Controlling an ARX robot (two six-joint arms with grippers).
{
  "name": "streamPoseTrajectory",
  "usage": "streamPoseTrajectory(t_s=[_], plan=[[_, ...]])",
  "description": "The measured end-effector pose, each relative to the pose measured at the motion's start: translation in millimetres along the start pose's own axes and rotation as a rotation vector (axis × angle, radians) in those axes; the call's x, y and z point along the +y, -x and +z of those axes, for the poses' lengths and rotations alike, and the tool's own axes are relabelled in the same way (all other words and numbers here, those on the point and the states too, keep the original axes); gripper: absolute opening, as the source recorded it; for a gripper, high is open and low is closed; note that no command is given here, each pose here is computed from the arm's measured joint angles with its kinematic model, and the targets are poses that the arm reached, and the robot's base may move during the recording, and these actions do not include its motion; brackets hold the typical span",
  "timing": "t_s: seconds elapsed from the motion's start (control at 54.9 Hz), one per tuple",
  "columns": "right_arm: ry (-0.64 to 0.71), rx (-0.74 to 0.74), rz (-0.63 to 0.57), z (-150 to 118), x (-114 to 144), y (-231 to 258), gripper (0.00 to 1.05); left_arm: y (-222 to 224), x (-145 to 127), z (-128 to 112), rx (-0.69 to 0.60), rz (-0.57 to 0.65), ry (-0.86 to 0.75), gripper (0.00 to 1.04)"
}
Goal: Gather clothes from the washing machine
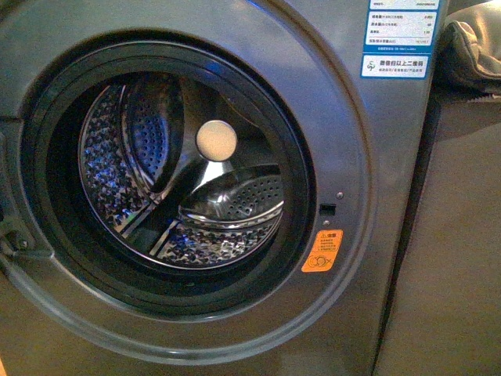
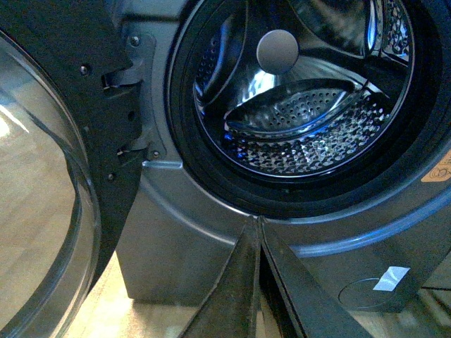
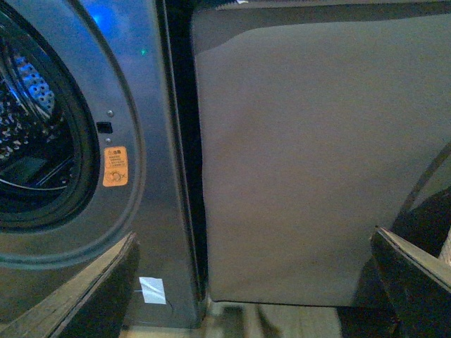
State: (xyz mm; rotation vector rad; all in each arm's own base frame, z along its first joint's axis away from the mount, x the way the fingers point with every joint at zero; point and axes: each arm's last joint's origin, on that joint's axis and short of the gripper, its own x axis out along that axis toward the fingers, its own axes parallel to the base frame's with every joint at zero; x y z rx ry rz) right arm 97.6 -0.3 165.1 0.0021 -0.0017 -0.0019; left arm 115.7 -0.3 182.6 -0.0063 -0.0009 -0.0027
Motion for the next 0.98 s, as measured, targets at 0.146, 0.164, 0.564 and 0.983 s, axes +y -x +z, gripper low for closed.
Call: streamPoseTrajectory(t_s=[0.146, 0.164, 0.564, 0.983], plan=[[0.000, 0.000, 0.000, 0, 0, 0, 0.97, 3, 0, -4, 0.001, 0.000, 0.000, 0.04], [0.000, 0.000, 0.000, 0, 0, 0, 0.97, 3, 0, -5, 0.002, 0.000, 0.000, 0.04], [0.000, 0.001, 0.000, 0, 0, 0, 0.97, 19, 0, -13, -0.013, 0.000, -0.002, 0.10], [0.000, 0.001, 0.000, 0, 0, 0, 0.97, 19, 0, -13, -0.013, 0.000, -0.002, 0.86]])
